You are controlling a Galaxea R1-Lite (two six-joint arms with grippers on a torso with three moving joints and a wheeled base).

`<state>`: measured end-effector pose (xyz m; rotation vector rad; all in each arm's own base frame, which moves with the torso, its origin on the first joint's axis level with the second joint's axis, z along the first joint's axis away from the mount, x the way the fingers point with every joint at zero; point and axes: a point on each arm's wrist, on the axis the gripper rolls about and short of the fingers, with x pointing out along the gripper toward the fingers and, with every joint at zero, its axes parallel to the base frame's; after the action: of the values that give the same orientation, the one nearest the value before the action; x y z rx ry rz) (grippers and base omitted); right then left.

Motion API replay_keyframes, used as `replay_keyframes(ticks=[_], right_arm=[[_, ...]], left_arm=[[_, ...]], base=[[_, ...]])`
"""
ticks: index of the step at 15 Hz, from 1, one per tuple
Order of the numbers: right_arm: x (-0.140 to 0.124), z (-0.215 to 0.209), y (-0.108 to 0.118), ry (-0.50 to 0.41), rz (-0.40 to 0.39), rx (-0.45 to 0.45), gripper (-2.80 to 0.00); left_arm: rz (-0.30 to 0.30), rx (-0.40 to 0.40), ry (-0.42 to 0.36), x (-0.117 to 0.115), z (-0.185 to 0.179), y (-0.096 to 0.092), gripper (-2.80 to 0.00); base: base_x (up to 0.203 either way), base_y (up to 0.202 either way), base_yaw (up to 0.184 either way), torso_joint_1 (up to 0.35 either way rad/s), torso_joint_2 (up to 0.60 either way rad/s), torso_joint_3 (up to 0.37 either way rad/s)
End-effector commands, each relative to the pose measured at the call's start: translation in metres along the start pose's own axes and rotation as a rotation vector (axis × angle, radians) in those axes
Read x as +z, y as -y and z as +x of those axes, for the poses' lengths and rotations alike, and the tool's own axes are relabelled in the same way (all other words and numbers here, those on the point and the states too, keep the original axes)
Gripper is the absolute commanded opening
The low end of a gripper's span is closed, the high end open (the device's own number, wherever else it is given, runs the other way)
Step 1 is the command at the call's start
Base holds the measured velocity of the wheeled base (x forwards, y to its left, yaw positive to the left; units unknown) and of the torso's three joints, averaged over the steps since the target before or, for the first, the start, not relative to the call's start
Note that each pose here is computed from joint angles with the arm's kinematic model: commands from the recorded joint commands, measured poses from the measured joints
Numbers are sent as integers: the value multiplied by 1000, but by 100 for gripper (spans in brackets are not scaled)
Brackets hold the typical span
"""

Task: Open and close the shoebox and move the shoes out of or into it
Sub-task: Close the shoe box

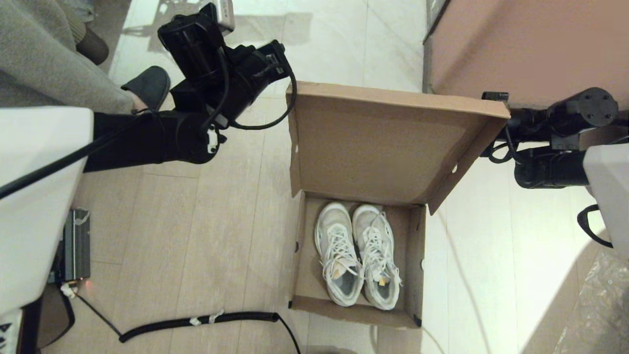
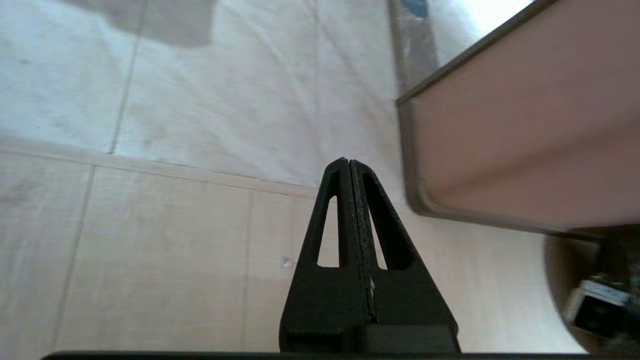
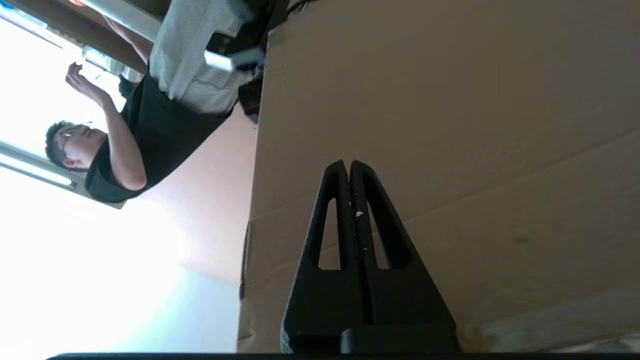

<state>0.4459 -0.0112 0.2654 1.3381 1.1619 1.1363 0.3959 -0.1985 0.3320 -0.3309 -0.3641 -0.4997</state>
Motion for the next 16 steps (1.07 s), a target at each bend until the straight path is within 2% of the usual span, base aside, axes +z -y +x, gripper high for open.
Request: replay_keyframes(ticks=[1, 6, 9, 13, 14, 16], right_arm=[[-5, 0, -4, -4, 10, -8, -280], [-18, 0, -8, -3, 40, -9, -280], [-25, 4, -12, -11, 42, -9, -280], [-28, 6, -13, -16, 52, -10, -280], [-28, 5, -13, -15, 50, -10, -280], [-28, 5, -14, -15, 43, -10, -280]], left_arm=[[13, 14, -19, -11, 3, -6, -280], [82, 35, -105, -62, 11, -20, -280], [102, 34, -112, -80, 13, -23, -280], [93, 6, -113, -78, 12, -22, -280], [92, 1, -98, -70, 12, -21, -280], [97, -1, -32, -35, 8, -18, -280]], base=[[0, 0, 0, 0, 0, 0], [0, 0, 0, 0, 0, 0], [0, 0, 0, 0, 0, 0], [0, 0, 0, 0, 0, 0], [0, 0, 0, 0, 0, 0], [0, 0, 0, 0, 0, 0]])
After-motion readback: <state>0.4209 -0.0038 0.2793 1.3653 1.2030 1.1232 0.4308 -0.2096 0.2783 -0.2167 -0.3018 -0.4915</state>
